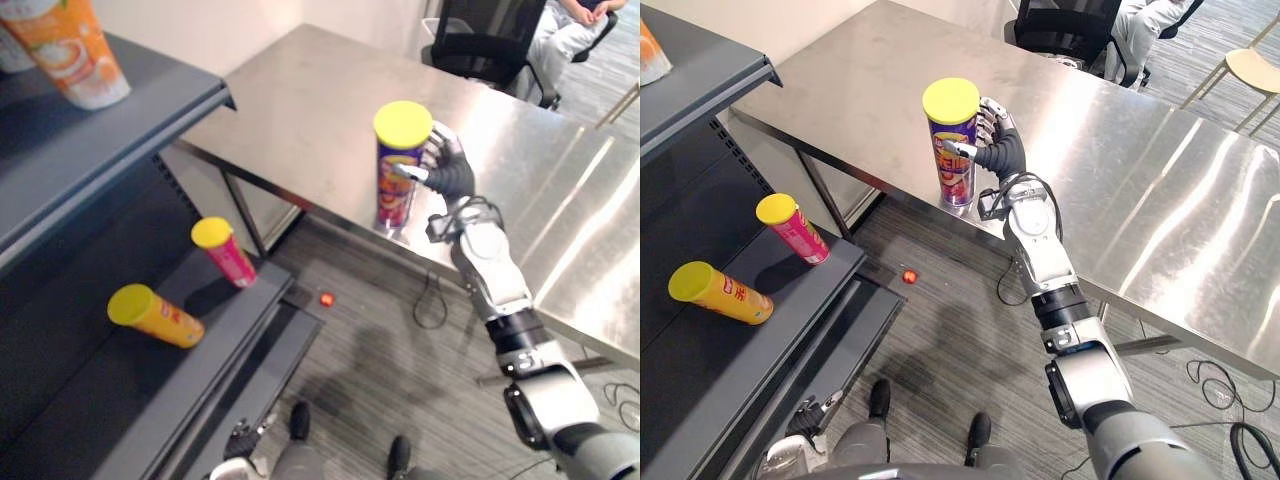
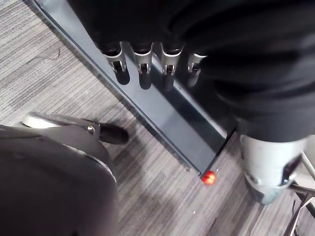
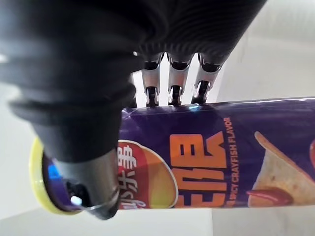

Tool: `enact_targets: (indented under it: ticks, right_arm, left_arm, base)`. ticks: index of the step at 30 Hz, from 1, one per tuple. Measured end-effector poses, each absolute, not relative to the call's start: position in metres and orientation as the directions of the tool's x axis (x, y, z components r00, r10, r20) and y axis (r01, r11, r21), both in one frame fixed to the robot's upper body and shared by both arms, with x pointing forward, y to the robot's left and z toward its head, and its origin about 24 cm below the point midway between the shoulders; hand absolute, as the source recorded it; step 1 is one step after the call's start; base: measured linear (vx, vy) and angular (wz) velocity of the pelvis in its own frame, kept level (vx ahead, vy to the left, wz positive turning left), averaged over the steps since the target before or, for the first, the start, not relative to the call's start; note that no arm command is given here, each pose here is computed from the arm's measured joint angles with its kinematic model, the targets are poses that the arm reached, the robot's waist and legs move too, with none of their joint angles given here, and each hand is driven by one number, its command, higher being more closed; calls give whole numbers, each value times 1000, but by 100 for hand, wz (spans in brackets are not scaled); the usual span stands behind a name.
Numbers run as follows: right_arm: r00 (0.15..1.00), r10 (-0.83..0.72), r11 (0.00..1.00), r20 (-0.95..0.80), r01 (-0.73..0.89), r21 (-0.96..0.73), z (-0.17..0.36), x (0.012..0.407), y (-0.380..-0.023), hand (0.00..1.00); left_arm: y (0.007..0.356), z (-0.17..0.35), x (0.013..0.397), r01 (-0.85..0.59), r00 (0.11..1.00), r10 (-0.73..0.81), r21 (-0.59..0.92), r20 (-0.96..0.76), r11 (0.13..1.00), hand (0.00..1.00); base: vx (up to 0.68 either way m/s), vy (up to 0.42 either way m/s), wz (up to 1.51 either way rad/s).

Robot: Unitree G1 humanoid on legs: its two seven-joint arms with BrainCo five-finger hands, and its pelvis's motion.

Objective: Put the gum and the chips on the shelf.

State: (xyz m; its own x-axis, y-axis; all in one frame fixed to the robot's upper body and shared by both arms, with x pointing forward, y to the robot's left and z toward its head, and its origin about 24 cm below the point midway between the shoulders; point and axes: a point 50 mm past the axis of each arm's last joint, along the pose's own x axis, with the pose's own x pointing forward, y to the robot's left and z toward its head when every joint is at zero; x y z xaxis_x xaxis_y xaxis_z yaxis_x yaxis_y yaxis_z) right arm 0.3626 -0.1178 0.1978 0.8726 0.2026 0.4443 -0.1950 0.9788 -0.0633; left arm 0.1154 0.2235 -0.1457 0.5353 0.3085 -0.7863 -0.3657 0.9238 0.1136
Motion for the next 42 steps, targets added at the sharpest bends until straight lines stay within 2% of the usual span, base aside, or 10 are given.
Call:
enact_targets:
  ticks: [13,25,26,32,42]
  right_arm:
    - [923,67,996,378,-84,30,178,374,-138,100]
    - [931,33,996,362,-59,59,174,375,-140,100]
    - [932,33,997,360,-56,54,173,375,-141,0]
    - [981,2,999,193,-10,42,135,376,-148,0]
    - [988,-11,999,153,5,41,126,375,-151,0]
  left_arm:
    - [223,-146,115,-343,537,302,124,-787,931,0]
    - [222,-146,116,-333,541,298,125,-786,935,0]
    - [222,-146,116,-333,541,298,125,-787,934,0]
    - [222,-146,116,-333,541,298,125,-786,935,0]
    - [222,-146,115,-333,540,299,126,-787,935,0]
  base:
    - [0,0,1]
    - [0,-1,-1]
    - [-6,-5,-3]
    - [0,0,0]
    - [0,0,0]
